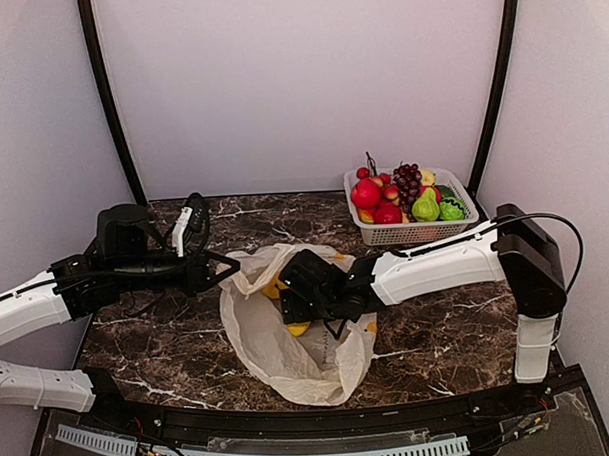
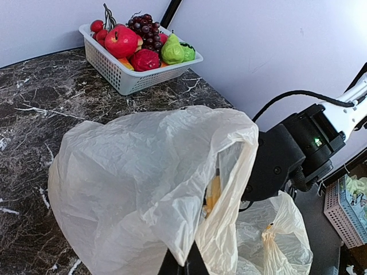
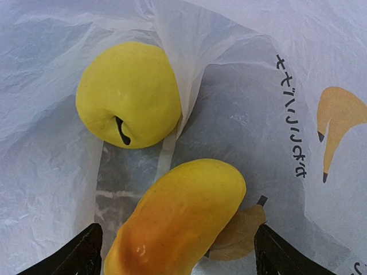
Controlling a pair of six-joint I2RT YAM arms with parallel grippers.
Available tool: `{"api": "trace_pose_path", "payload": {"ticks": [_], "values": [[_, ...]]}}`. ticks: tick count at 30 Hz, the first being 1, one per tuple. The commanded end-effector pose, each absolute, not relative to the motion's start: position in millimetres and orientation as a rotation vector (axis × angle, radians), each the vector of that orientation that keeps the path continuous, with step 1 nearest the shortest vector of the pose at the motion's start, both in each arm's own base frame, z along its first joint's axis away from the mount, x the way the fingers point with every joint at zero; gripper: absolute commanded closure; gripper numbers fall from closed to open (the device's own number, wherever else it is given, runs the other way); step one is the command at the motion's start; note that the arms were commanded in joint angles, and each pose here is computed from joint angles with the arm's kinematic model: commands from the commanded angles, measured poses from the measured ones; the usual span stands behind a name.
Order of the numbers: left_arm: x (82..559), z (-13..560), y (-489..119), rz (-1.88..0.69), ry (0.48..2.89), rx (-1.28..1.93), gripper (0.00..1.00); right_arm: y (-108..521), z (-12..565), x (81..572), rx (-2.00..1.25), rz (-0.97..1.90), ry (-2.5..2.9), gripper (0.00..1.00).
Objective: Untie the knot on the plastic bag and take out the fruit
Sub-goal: Reach into the gripper in the takeout bag.
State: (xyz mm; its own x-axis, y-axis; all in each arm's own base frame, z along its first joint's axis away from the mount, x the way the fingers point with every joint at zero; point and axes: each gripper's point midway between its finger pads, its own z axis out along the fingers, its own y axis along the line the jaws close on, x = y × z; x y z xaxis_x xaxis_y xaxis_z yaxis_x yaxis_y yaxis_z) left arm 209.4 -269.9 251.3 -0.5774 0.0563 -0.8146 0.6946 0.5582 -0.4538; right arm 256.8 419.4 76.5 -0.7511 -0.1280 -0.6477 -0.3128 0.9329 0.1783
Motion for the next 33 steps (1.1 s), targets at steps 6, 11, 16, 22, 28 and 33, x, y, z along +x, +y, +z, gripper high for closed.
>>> {"api": "trace_pose_path", "payload": {"ticks": [6,11,16,22,28,33], "values": [[206,249,-267,-1.045,2.008,0.592,0.99,432,56,266,-0.342,0.356,2.449,0.10],[207,249,-266,-1.039,2.008,0.585,0.99,431,50,266,-0.353,0.366,2.462,0.22],[207,248,-266,-1.036,2.011,0.581,0.99,436,48,266,-0.385,0.389,2.461,0.31],[208,248,-265,-1.029,2.013,0.576,0.99,438,47,265,-0.396,0.398,2.462,0.41],[209,247,-264,-1.024,2.017,0.573,0.99,437,52,265,-0.403,0.401,2.449,0.50],[209,250,-264,-1.020,2.014,0.570,0.99,440,64,265,-0.429,0.440,2.415,0.54]]}}
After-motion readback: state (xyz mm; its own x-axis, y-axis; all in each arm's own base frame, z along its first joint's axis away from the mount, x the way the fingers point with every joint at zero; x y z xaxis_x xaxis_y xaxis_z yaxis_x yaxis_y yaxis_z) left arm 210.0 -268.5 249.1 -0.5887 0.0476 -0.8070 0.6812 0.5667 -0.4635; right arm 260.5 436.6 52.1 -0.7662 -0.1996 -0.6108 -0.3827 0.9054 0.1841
